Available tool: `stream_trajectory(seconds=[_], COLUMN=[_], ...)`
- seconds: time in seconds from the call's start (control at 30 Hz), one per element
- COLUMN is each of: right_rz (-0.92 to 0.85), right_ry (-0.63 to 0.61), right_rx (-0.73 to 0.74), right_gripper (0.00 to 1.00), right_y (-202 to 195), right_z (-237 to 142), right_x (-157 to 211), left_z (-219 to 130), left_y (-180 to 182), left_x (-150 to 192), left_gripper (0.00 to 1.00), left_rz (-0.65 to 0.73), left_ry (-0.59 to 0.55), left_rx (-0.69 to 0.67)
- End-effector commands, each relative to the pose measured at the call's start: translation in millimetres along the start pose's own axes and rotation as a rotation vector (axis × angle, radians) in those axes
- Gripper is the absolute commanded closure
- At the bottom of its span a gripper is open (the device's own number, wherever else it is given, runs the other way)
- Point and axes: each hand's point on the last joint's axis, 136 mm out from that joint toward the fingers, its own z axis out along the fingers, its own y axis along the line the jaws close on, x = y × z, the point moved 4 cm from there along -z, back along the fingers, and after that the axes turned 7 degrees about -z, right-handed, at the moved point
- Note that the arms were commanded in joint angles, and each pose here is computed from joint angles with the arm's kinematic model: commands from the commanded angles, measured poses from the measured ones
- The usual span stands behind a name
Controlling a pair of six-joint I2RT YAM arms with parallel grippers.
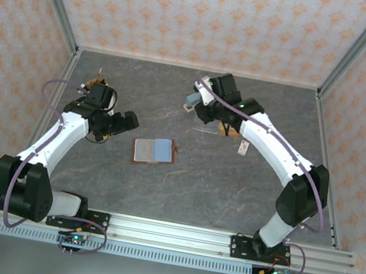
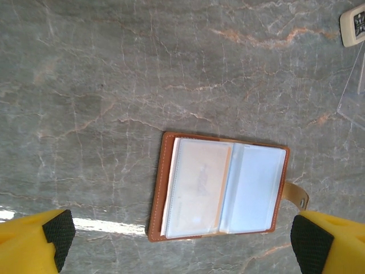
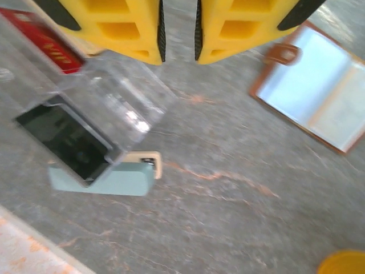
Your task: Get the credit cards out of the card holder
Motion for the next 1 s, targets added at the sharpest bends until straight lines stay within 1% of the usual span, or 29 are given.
stream_trajectory(seconds=[0.0, 0.03, 0.1, 0.17, 0.23, 0.33, 0.5, 0.7, 0.93, 0.97], right_rz=[0.272, 0.291, 0.360, 0.420, 0.444, 0.423, 0.389, 0.354, 0.306, 0.297], right_ry=[-0.037, -0.049, -0.065, -0.046, -0.005, 0.070, 0.194, 0.351, 0.458, 0.472], right_rx=[-0.029, -0.073, -0.052, -0.068, -0.070, -0.072, -0.061, -0.020, 0.000, 0.004], right_gripper=[0.70, 0.66, 0.62, 0.59, 0.56, 0.51, 0.50, 0.51, 0.50, 0.51], right_y=[25, 39, 55, 71, 90, 119, 150, 157, 161, 161], right_z=[8, 13, 24, 39, 57, 83, 118, 144, 165, 168], right_x=[-5, -6, -6, -2, 3, 11, 27, 49, 69, 72], left_z=[5, 7, 7, 5, 2, 0, 5, 14, 23, 25], left_y=[-5, -4, 1, 6, 13, 20, 31, 38, 39, 38], left_x=[4, 4, 4, 2, -1, -3, 0, 5, 10, 12], left_gripper=[0.00, 0.00, 0.00, 0.00, 0.00, 0.00, 0.00, 0.00, 0.00, 0.02], left_rz=[-0.021, -0.023, -0.031, -0.035, -0.047, -0.066, -0.103, -0.127, -0.129, -0.126], left_ry=[0.016, 0.015, 0.001, -0.026, -0.058, -0.090, -0.083, -0.058, -0.019, -0.006], left_rx=[0.045, 0.039, 0.010, -0.020, -0.059, -0.087, -0.110, -0.133, -0.119, -0.109])
